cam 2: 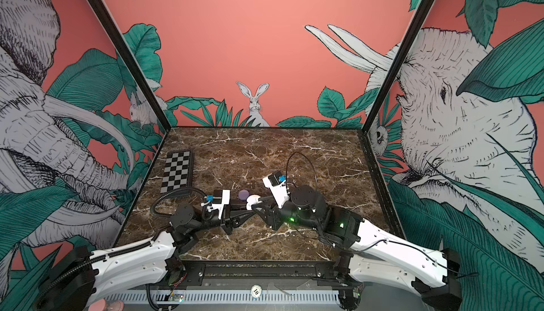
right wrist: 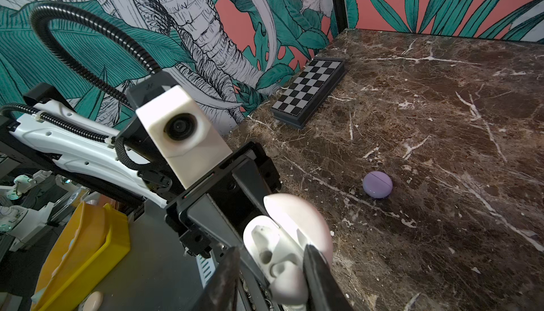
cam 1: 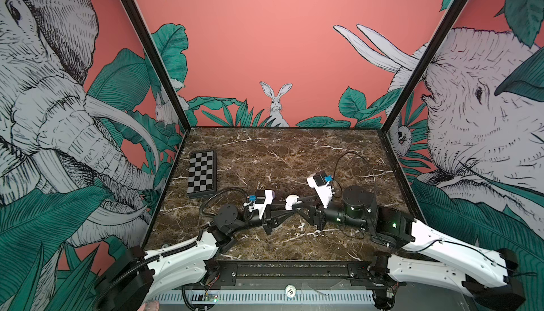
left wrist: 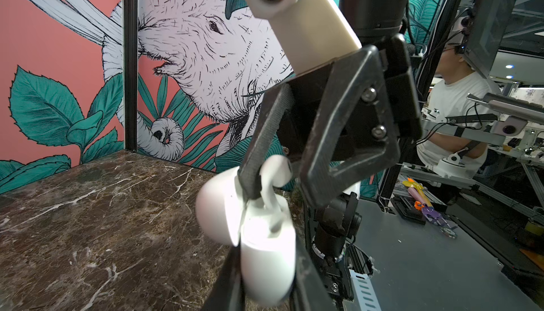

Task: Insert wireless bluetooth earbuds into charging case
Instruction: Insert the wireless bluetooth earbud into the charging case.

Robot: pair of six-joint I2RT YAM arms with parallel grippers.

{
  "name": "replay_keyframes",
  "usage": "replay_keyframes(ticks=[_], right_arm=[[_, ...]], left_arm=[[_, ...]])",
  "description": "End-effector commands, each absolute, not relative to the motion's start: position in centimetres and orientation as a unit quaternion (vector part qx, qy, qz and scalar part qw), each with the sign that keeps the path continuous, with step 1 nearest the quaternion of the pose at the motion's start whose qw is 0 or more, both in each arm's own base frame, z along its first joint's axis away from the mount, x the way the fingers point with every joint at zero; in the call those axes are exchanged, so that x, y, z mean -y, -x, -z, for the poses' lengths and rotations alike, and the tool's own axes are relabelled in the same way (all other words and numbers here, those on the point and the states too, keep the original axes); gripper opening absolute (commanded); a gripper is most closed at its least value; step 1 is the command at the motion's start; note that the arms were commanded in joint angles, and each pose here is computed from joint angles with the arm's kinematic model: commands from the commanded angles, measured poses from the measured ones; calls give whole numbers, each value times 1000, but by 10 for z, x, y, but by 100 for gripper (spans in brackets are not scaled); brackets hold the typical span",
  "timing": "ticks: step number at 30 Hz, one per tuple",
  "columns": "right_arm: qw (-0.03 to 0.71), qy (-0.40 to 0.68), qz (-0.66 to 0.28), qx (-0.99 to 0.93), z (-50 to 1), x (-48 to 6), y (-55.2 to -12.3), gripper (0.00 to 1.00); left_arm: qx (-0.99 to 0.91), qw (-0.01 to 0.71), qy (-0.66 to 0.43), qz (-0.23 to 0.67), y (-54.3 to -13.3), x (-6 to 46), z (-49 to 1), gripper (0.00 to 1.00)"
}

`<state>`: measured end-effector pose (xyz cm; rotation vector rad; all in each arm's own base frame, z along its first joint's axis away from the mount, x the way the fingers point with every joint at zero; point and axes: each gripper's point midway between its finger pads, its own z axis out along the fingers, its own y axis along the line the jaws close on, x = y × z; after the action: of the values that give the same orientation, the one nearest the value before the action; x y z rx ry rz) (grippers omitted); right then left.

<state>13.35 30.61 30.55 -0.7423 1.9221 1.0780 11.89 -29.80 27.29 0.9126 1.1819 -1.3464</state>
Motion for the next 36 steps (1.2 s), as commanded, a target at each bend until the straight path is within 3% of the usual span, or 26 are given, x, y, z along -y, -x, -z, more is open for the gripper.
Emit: replay_keyframes(ticks=[1, 36], right_arm=[[392, 301, -425, -758, -307, -309, -131, 37], [426, 292, -410, -751, -344, -293, -135, 46]], left_arm=[[-450, 558, -387, 580, -109, 292, -295, 0], [-443, 537, -408, 591, -99, 296, -291, 0]])
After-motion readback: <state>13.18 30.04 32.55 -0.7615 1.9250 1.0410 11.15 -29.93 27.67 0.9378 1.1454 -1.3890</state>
